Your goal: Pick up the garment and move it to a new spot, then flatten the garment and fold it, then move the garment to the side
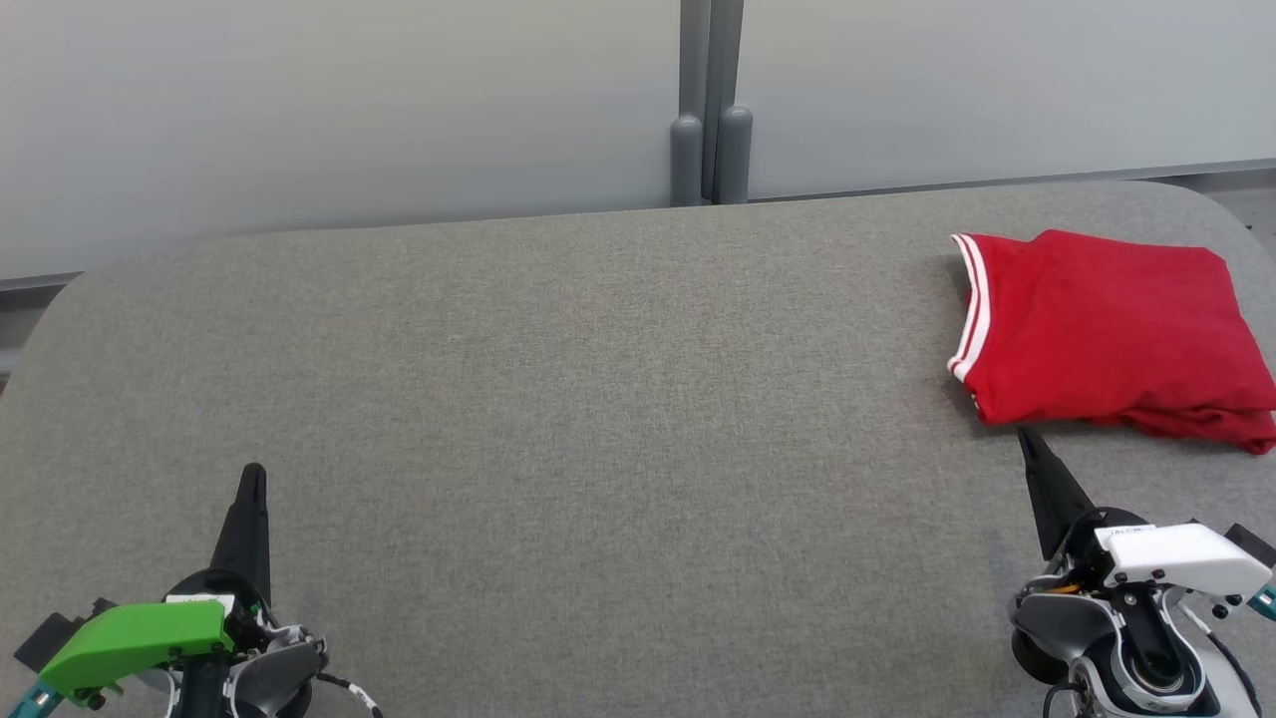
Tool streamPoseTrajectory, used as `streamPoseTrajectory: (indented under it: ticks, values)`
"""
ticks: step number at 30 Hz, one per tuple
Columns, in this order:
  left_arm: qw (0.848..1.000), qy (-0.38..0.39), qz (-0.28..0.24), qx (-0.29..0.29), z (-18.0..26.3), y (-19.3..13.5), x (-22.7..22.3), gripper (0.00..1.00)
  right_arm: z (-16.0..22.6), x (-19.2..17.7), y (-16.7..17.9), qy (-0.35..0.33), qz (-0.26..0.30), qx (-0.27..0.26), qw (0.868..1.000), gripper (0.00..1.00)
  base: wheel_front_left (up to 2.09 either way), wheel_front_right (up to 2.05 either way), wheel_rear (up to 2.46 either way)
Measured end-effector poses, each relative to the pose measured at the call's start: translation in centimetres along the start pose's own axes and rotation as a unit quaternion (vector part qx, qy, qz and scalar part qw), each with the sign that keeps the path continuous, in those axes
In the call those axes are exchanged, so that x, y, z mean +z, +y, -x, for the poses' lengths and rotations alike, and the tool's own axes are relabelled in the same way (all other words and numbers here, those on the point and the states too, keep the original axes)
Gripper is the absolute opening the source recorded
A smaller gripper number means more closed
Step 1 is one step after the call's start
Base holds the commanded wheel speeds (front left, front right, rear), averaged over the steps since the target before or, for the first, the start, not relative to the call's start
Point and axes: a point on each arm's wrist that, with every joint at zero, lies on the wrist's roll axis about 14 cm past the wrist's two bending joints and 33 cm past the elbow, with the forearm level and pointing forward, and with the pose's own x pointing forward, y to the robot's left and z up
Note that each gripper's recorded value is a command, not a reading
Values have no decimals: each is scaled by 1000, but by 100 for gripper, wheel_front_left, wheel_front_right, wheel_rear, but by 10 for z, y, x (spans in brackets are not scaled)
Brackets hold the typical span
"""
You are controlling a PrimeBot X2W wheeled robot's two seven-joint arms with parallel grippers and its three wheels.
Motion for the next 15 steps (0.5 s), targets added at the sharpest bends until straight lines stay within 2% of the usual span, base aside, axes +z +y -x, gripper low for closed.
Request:
streamPoseTrajectory:
  ticks: [15]
  values:
    - [1000, 0, 0, 0, 0, 0, 0, 0, 0, 0, 0, 0, 0, 0, 1000, 0, 0, 0, 0]
